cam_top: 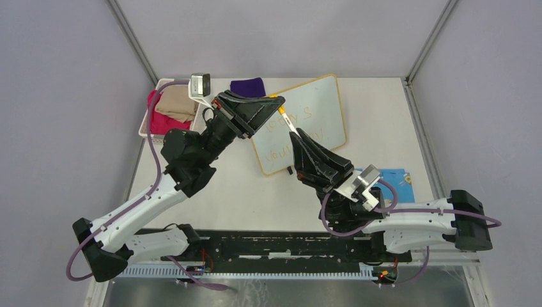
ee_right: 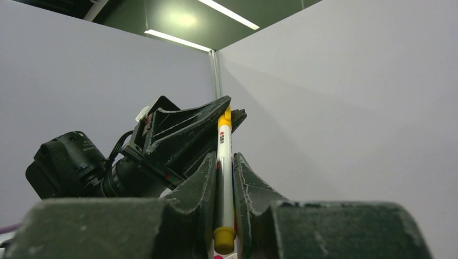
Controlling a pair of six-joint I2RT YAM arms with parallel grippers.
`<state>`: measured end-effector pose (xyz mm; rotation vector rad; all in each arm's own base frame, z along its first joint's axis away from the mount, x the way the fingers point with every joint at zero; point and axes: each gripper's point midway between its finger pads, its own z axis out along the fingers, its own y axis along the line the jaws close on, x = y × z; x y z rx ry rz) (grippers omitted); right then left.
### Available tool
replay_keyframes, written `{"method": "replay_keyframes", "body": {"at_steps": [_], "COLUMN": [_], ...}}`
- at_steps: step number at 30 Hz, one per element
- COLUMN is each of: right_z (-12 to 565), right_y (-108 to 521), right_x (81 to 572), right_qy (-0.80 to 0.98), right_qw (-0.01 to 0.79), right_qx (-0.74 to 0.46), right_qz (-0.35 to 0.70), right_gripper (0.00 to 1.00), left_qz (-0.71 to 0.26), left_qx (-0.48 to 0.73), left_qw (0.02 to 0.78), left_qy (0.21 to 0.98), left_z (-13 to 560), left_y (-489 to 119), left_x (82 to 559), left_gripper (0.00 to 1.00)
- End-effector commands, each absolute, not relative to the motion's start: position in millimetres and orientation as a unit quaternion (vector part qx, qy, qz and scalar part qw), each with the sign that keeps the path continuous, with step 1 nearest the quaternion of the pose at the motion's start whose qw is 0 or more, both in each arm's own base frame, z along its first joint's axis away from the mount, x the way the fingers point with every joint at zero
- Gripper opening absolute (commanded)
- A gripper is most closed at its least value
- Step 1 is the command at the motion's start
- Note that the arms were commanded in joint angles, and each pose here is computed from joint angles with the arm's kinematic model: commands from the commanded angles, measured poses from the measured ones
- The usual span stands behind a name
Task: Write a sentence on the whiteboard
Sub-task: Close the whiteboard marker at the center of the board.
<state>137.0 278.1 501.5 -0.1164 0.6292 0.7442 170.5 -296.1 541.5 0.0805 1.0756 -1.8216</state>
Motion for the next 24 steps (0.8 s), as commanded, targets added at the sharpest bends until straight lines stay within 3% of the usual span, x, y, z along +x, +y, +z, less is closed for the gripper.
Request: {"method": "replay_keyframes", "body": {"at_steps": [1,11,18,20,24], "right_z": [513.2,517.4,520.1,521.1,521.7], "right_y": [279.5,281.5,277.1,275.0,271.6], "right_x": [145.8,148.6,147.5,146.9,144.9], "right_qy": [0.301,0.297,0.293,0.292,0.289], "right_qw": [0.887,0.889,0.889,0.889,0.889], "right_qx": [-0.037,-0.034,-0.03,-0.028,-0.029], "right_qz": [0.349,0.347,0.349,0.351,0.356], "right_gripper": [0.0,0.0,0.0,0.0,0.0], "left_qz": [-0.743,-0.74,-0.738,-0.738,-0.733], "left_qx": [0.168,0.175,0.168,0.163,0.149], "left_qw": [0.396,0.367,0.395,0.403,0.422], "left_qy": [0.512,0.535,0.521,0.517,0.512], "left_z": [485.5,459.1,469.2,472.9,478.9], "left_y": [-344.7,-359.4,-347.4,-342.9,-334.9], "left_x": [120.1,112.6,112.6,112.9,116.1], "left_gripper": [0.02,0.02,0.02,0.07,0.32]}}
